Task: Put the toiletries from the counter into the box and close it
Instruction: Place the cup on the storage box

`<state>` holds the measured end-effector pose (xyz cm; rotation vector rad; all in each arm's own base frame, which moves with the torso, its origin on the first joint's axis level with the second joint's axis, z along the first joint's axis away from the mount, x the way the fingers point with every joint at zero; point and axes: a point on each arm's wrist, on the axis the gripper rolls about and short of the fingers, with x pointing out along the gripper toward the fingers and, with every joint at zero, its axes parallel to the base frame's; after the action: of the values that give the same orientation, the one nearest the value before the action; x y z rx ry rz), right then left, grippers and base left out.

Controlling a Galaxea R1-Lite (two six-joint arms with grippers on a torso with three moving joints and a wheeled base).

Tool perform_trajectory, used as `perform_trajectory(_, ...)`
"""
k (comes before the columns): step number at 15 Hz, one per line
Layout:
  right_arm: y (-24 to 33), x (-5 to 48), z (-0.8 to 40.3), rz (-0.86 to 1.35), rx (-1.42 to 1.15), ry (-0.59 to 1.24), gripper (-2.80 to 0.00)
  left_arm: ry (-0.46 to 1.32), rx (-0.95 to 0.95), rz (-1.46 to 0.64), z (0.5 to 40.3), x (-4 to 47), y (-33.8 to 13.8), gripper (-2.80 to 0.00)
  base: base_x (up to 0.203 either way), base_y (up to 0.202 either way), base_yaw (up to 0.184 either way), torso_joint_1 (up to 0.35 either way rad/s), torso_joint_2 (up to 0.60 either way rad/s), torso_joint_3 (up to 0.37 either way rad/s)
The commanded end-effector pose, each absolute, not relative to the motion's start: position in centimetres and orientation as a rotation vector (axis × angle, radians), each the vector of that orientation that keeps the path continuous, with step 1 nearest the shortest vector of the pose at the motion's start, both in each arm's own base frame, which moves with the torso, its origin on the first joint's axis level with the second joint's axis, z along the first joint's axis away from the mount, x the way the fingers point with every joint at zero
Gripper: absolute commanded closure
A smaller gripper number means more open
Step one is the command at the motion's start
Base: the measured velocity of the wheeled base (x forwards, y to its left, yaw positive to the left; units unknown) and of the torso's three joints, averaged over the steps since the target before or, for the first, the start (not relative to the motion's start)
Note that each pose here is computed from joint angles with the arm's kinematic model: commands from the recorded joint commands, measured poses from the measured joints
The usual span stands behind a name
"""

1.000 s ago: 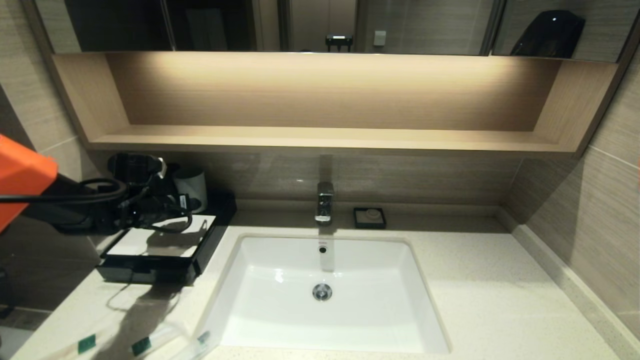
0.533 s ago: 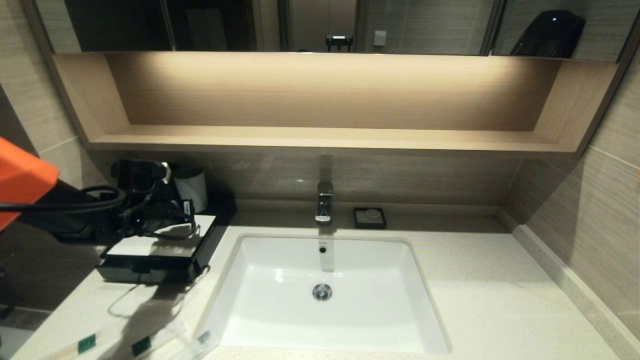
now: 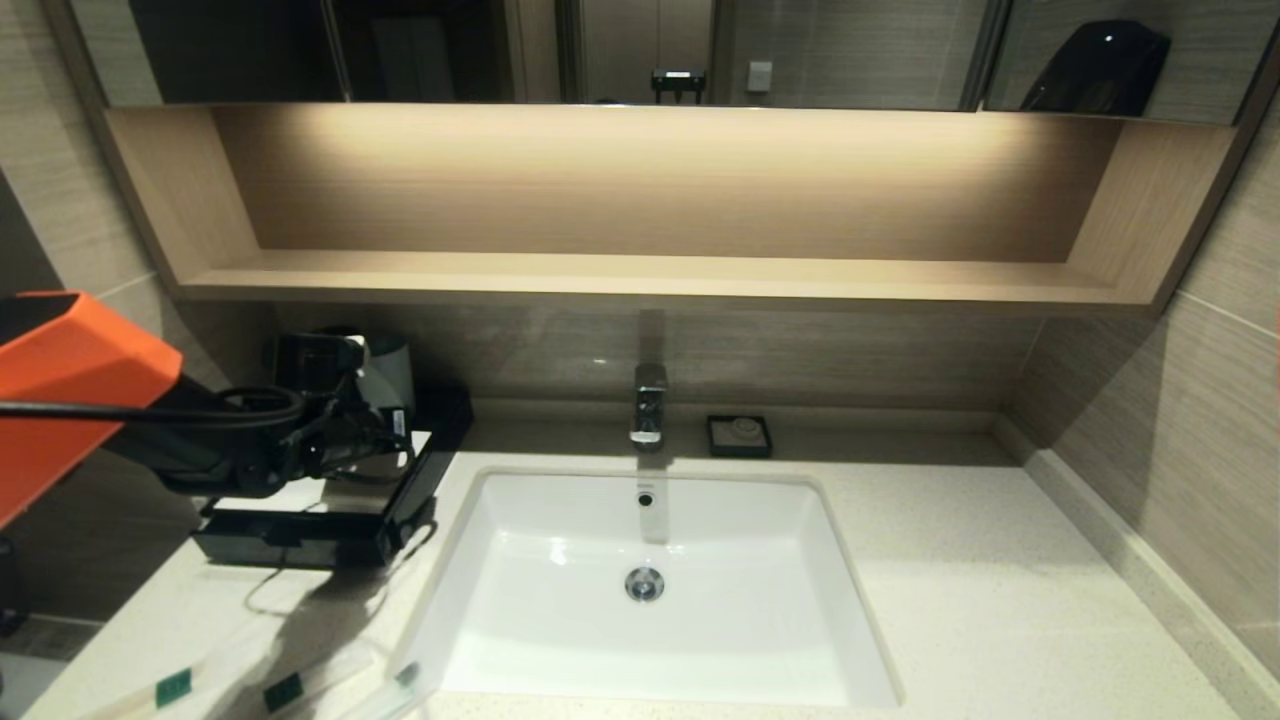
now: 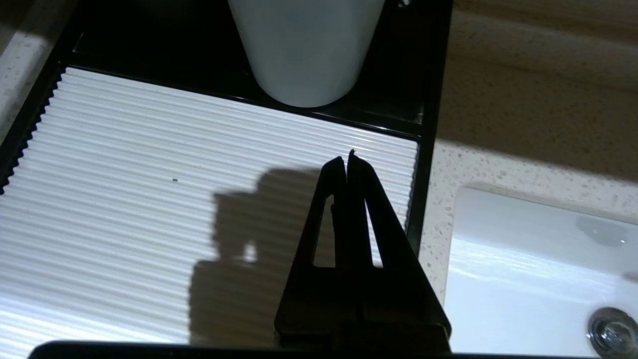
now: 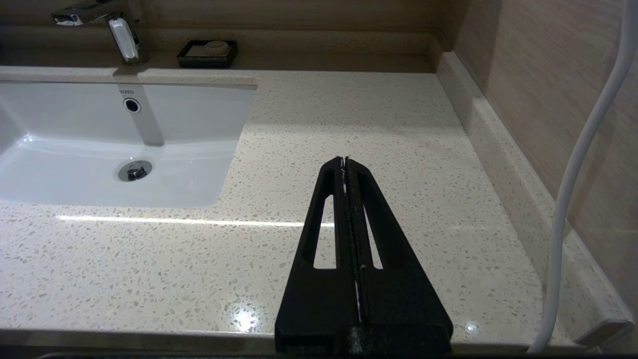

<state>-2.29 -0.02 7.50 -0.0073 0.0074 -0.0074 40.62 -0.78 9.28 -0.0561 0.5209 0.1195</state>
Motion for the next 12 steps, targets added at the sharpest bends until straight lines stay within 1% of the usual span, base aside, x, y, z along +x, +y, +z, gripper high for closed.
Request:
perform_trajectory(1, 0.0, -2.3, 7.5, -0.008, -0.008, 0.008, 0.00, 0.534, -0.049, 0.142, 7.8, 41.8, -0.7, 0.00, 0.000, 0.000, 0.000, 0.000, 0.00, 0.000)
perform_trajectory(8, 0.0, -2.3, 7.5, -0.008, -0.008, 0.008, 0.00, 0.512, -0.053, 0.152, 6.6, 43.7, -0.4, 0.00, 0.000, 0.000, 0.000, 0.000, 0.00, 0.000)
perform_trajectory(12, 0.0, -2.3, 7.5, -0.008, -0.008, 0.008, 0.00, 0.496, -0.055, 0.154, 6.9, 44.0, -0.3, 0.00, 0.000, 0.000, 0.000, 0.000, 0.00, 0.000)
